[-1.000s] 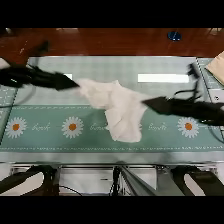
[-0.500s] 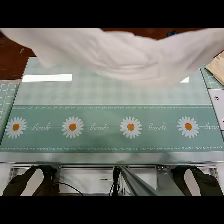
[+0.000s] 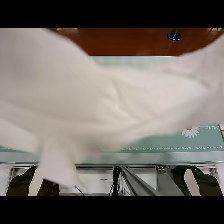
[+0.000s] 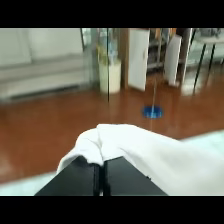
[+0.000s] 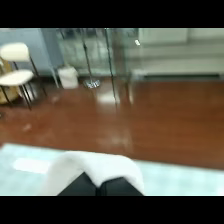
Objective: Fold the shirts.
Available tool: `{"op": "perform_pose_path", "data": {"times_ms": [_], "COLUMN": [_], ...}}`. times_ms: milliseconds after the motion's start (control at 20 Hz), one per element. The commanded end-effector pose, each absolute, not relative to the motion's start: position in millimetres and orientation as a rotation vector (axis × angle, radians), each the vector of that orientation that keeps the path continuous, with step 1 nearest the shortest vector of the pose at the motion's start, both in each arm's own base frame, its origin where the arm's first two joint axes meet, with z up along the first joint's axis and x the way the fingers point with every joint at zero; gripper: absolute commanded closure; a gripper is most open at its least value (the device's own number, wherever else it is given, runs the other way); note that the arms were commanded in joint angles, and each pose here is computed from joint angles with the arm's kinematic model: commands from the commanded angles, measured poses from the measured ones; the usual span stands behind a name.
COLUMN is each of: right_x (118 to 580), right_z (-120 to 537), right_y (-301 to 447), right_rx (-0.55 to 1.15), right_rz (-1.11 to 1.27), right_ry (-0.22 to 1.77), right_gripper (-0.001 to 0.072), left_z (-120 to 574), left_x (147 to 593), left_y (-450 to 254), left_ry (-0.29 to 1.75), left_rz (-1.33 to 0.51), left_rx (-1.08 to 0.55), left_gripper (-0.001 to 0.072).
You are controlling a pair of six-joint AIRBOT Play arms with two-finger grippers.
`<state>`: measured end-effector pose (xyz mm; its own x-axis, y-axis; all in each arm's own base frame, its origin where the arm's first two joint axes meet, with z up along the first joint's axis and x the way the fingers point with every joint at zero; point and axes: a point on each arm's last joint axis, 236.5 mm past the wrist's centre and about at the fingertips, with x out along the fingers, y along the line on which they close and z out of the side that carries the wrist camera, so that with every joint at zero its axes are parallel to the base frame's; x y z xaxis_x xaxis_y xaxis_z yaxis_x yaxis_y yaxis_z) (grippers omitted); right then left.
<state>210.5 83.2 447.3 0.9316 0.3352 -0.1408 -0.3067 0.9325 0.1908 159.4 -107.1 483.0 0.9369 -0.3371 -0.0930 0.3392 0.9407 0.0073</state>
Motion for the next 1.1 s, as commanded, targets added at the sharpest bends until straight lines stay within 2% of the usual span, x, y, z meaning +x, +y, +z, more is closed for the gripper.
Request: {"op": "perform_pose_path", "data": {"times_ms": [0, 100, 250, 550, 700, 900, 1050], "right_x": [188.9, 181.8, 198.1, 283.0, 320.0, 387.8, 434.3], "right_z": [378.1, 325.1, 259.7, 132.1, 106.3, 94.9, 98.9], "right_y": [58.2, 63.0, 62.6, 58.7, 72.8, 91.8, 84.0], "right_rx": [0.180, 0.221, 0.312, 0.625, 0.597, 0.483, 0.415], "right_rz": [0.187, 0.238, 0.290, 0.299, 0.345, 0.339, 0.252], "right_ry": [0.501, 0.750, 0.937, 0.960, 0.939, 0.767, 0.595], "right_gripper": [0.0695, 0.0695, 0.0695, 0.0695, 0.0695, 0.0695, 0.0695], "left_z": [394.7, 351.6, 282.4, 134.2, 100.6, 90.1, 72.5], "left_x": [146.2, 150.0, 154.0, 212.1, 257.7, 313.6, 337.9], "left_y": [-92.8, -95.2, -110.0, -95.5, -94.1, -80.4, -74.4], "left_ry": [0.468, 0.620, 0.791, 0.869, 0.742, 0.576, 0.559], "left_rz": [-0.292, -0.332, -0.442, -0.384, -0.375, -0.334, -0.293], "left_rx": [-0.031, -0.121, -0.277, -0.584, -0.678, -0.500, -0.416], "left_gripper": [0.0682, 0.0681, 0.0682, 0.0682, 0.0682, 0.0681, 0.0681]}}
